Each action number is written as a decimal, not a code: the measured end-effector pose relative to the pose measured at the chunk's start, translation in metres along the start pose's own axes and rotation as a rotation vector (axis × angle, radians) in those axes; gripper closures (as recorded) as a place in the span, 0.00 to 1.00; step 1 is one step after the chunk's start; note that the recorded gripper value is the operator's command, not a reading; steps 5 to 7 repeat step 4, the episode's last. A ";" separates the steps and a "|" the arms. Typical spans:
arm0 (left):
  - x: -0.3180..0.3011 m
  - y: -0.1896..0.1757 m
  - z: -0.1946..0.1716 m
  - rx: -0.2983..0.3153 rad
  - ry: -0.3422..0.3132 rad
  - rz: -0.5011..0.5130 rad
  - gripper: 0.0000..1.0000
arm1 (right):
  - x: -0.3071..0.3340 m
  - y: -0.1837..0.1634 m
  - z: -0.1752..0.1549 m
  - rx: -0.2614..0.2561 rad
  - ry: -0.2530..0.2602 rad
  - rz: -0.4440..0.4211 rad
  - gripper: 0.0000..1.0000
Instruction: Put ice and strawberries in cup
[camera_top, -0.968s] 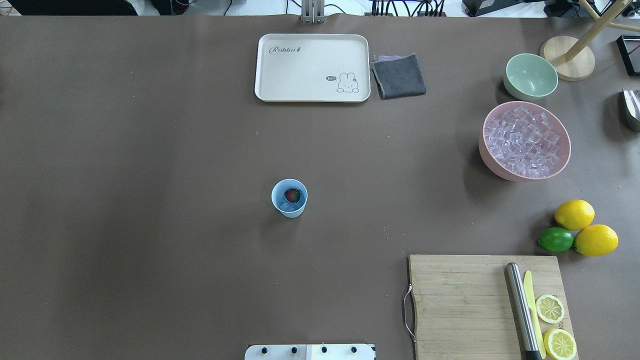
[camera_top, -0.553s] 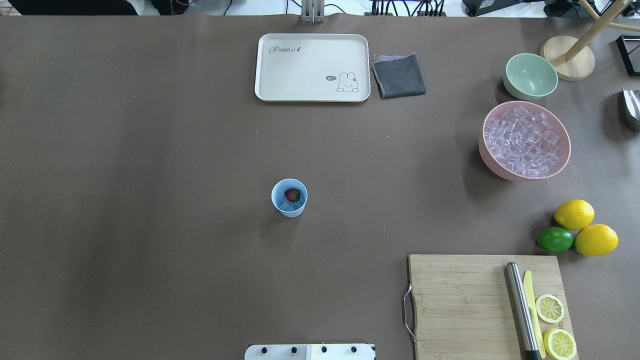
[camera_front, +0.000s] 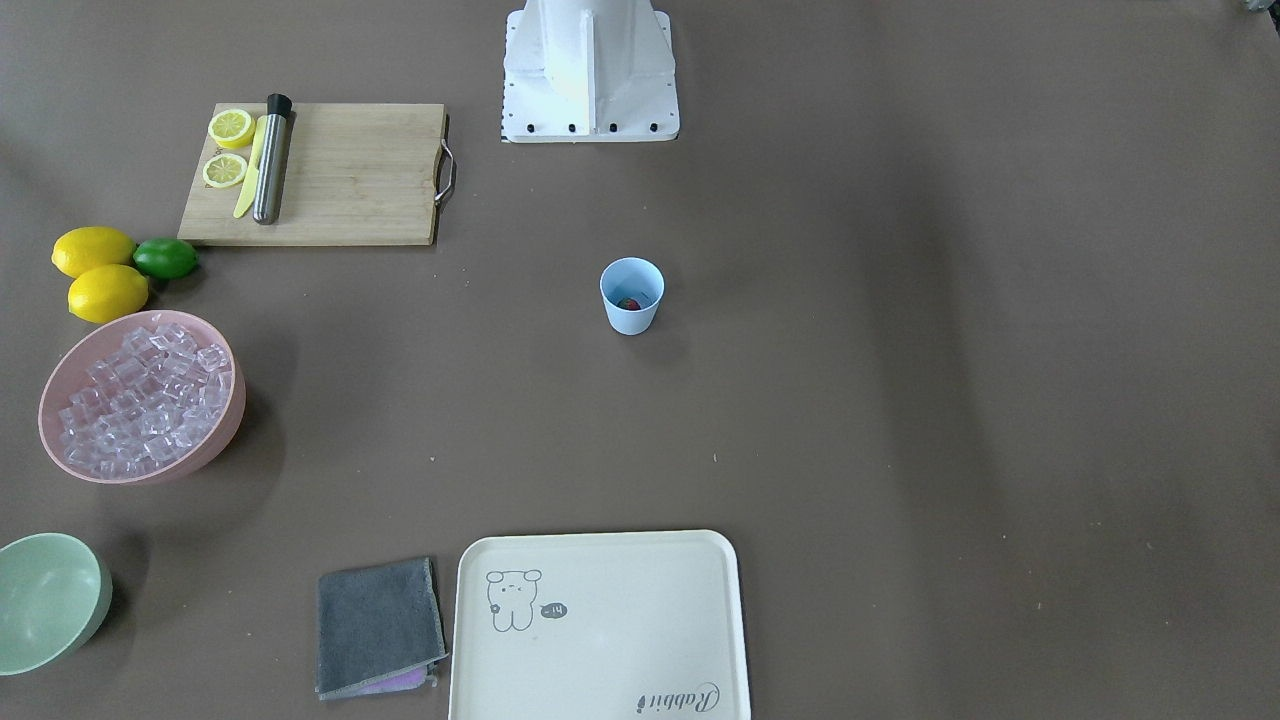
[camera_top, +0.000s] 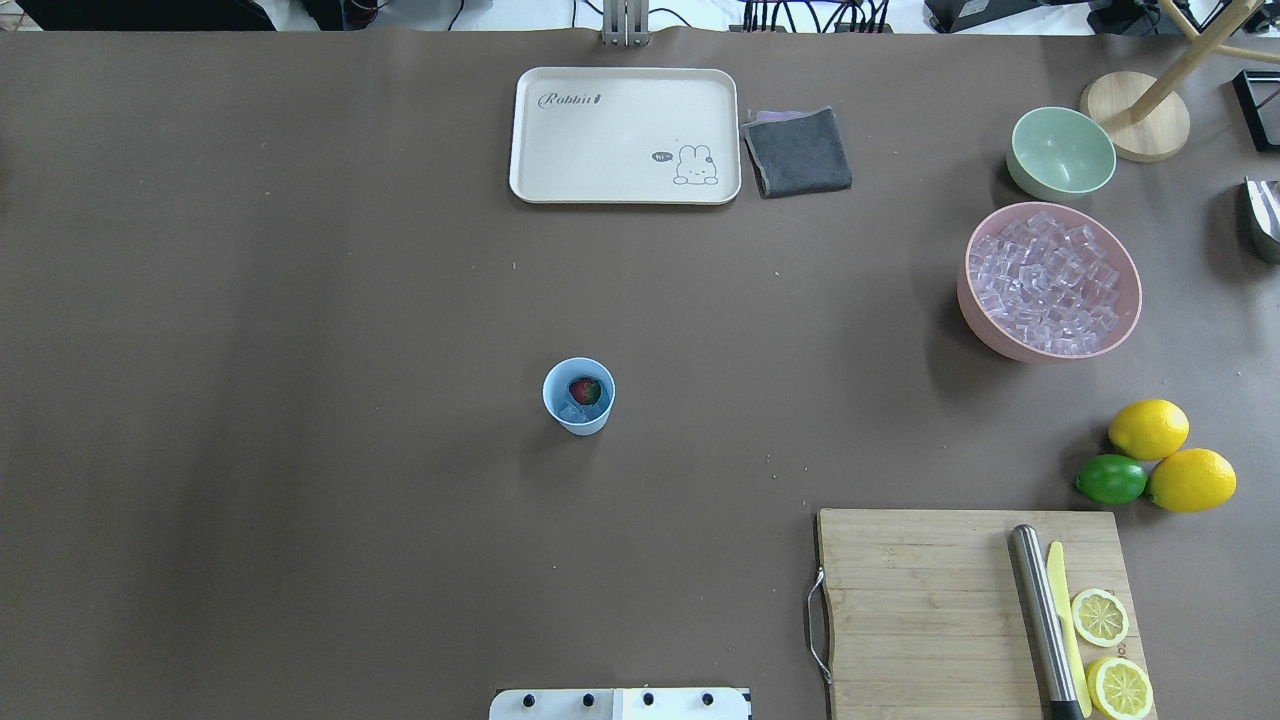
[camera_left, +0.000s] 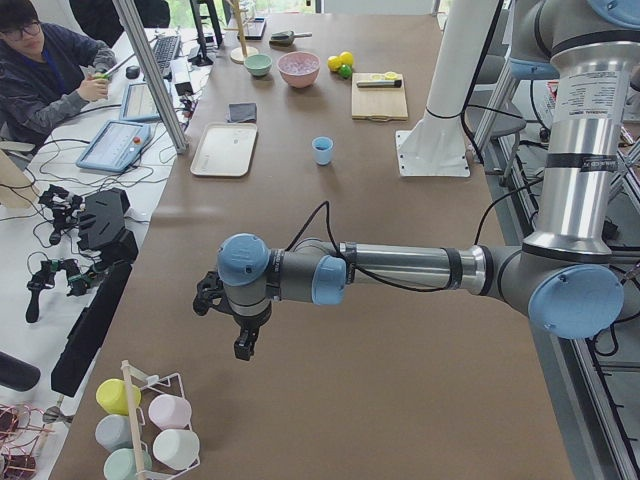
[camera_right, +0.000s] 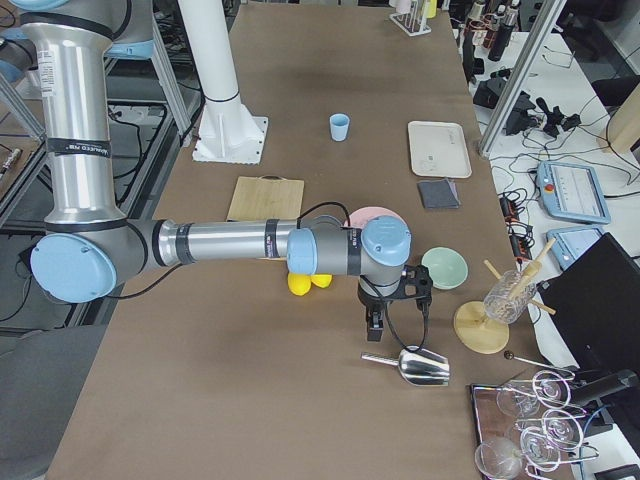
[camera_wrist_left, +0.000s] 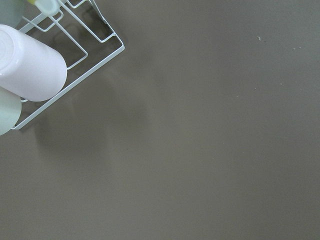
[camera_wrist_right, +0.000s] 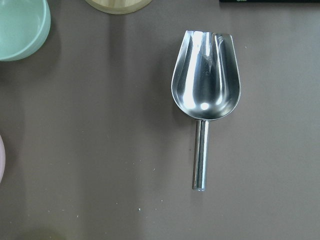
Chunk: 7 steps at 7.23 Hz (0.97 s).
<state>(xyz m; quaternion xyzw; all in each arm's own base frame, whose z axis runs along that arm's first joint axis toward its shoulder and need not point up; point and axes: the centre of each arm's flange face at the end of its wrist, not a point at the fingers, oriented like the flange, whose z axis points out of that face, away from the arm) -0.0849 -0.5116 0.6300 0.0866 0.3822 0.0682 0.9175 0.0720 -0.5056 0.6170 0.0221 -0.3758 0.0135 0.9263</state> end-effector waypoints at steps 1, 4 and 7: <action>0.003 0.007 -0.002 0.005 0.000 0.004 0.01 | 0.000 -0.002 0.001 -0.001 0.000 0.001 0.01; 0.009 0.011 -0.006 0.014 -0.001 0.011 0.01 | -0.001 -0.009 0.000 0.000 0.003 0.000 0.01; 0.009 0.011 -0.006 0.014 -0.001 0.011 0.01 | -0.001 -0.009 0.000 0.000 0.003 0.000 0.01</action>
